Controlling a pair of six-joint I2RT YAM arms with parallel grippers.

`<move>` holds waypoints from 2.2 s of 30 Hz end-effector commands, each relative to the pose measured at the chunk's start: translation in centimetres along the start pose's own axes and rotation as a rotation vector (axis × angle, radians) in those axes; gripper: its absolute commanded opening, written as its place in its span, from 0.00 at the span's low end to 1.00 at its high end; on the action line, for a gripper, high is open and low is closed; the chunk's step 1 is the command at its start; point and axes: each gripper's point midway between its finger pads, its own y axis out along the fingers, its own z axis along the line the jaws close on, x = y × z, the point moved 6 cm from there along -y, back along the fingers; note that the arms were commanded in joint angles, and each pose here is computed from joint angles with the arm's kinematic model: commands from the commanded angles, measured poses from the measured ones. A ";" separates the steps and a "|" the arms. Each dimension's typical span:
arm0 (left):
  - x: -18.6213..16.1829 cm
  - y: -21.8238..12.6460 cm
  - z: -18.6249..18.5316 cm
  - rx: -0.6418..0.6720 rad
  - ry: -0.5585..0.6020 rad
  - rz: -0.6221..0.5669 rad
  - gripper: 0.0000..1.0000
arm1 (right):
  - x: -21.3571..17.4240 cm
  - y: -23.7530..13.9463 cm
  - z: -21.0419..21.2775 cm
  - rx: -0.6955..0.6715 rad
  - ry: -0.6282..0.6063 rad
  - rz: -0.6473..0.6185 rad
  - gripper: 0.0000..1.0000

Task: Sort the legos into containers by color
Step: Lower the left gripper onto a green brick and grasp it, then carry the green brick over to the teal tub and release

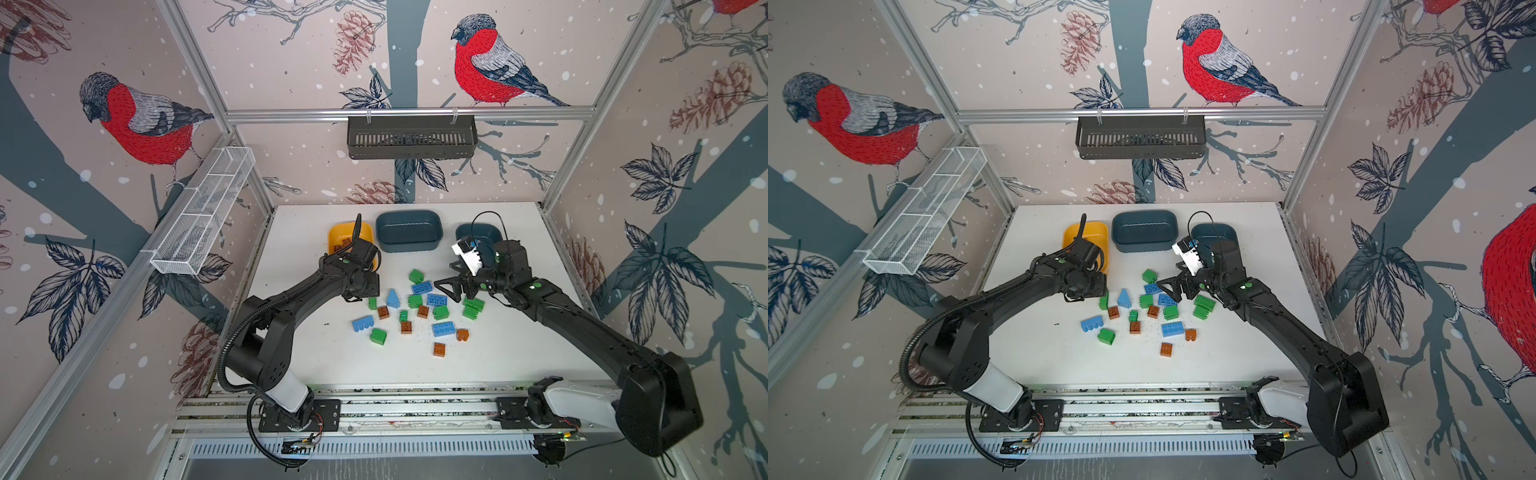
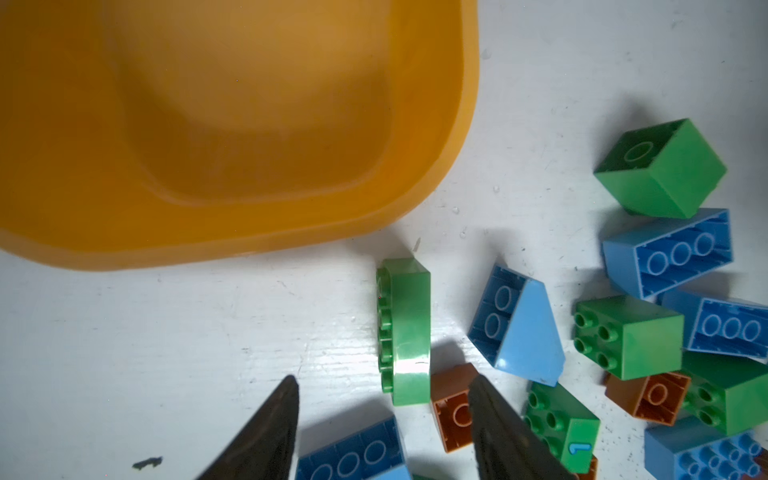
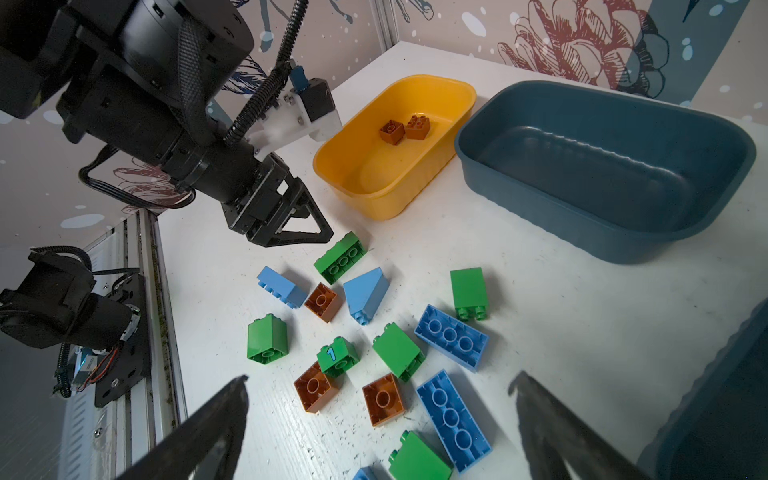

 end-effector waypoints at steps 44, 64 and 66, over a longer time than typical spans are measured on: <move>19.4 -1.0 -8.7 0.026 0.162 -0.350 0.17 | 0.8 -1.7 -0.8 -0.080 -0.011 -0.039 0.99; 24.5 9.5 -7.0 0.112 0.072 -0.406 0.22 | 0.9 -2.4 -2.3 -0.121 0.019 -0.032 0.99; 24.4 9.8 -6.9 0.114 0.072 -0.394 0.30 | 1.0 -2.4 -2.2 -0.121 0.020 -0.032 0.99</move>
